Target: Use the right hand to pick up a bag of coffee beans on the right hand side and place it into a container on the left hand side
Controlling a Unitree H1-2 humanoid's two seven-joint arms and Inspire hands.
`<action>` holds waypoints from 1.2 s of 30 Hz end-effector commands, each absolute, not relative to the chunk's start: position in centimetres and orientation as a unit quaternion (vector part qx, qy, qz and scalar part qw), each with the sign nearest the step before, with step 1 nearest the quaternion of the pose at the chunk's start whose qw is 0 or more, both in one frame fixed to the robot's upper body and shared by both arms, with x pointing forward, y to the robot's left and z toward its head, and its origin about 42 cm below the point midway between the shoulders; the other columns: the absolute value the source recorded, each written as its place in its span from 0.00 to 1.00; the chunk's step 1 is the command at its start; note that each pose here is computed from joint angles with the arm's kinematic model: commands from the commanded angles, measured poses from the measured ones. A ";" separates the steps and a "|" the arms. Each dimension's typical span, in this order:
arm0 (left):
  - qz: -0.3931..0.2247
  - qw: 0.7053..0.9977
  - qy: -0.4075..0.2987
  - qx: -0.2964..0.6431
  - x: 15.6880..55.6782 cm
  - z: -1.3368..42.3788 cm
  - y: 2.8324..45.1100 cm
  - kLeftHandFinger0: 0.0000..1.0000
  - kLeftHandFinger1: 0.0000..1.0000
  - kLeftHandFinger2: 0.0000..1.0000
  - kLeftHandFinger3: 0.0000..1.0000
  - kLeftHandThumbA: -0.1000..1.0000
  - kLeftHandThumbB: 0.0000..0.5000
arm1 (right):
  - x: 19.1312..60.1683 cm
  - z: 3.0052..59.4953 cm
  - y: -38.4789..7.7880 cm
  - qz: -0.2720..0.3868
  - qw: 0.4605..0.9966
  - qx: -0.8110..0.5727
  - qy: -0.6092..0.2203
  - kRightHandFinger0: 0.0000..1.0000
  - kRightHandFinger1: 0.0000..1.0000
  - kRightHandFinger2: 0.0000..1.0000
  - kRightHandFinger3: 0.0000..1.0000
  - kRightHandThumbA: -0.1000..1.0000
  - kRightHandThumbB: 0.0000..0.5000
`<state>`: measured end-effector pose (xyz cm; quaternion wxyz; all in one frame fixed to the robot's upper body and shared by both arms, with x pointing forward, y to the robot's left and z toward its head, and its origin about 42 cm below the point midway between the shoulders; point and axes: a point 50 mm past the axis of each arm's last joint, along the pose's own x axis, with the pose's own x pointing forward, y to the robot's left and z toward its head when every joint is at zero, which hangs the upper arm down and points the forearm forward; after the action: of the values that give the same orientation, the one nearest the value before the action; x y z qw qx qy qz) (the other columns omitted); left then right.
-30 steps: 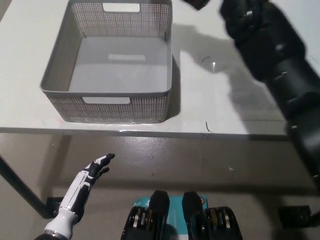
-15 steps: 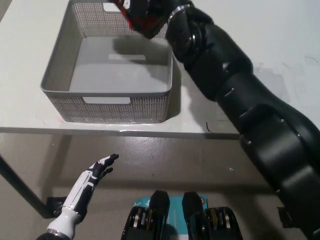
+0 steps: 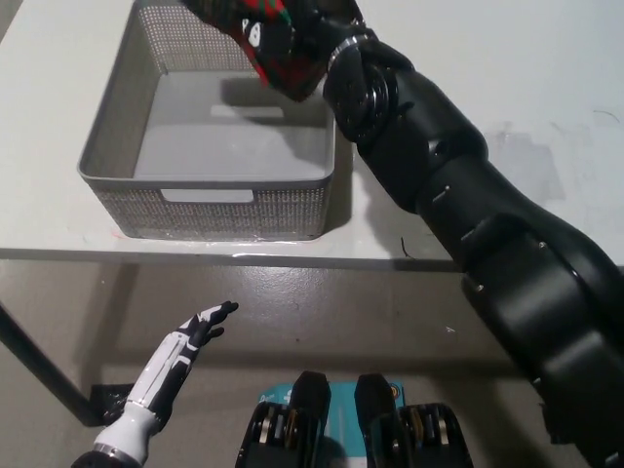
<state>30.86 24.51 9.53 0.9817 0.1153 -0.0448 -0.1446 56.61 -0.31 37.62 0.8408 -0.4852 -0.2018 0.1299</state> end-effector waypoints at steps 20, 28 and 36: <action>-0.185 0.966 -0.078 0.164 32.7 12.3 24.2 1.00 1.00 1.00 1.00 1.00 0.45 | 58.4 42.7 -5.6 0.158 0.814 -0.540 -0.144 1.00 1.00 1.00 1.00 1.00 0.85; -0.196 0.964 -0.077 0.163 32.7 12.0 24.2 1.00 1.00 1.00 1.00 1.00 0.46 | 55.9 45.5 -13.7 0.094 0.869 -0.410 -0.261 1.00 1.00 1.00 1.00 0.98 0.72; -0.181 0.965 -0.090 0.166 32.6 12.1 24.6 1.00 1.00 1.00 1.00 1.00 0.47 | 46.6 43.9 -20.9 0.051 0.902 -0.206 -0.375 1.00 1.00 1.00 1.00 1.00 0.63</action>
<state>31.91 24.01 10.23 0.9697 0.1533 -0.0442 -0.1847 55.06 -14.30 37.34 0.8838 -0.4079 -0.2019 0.1086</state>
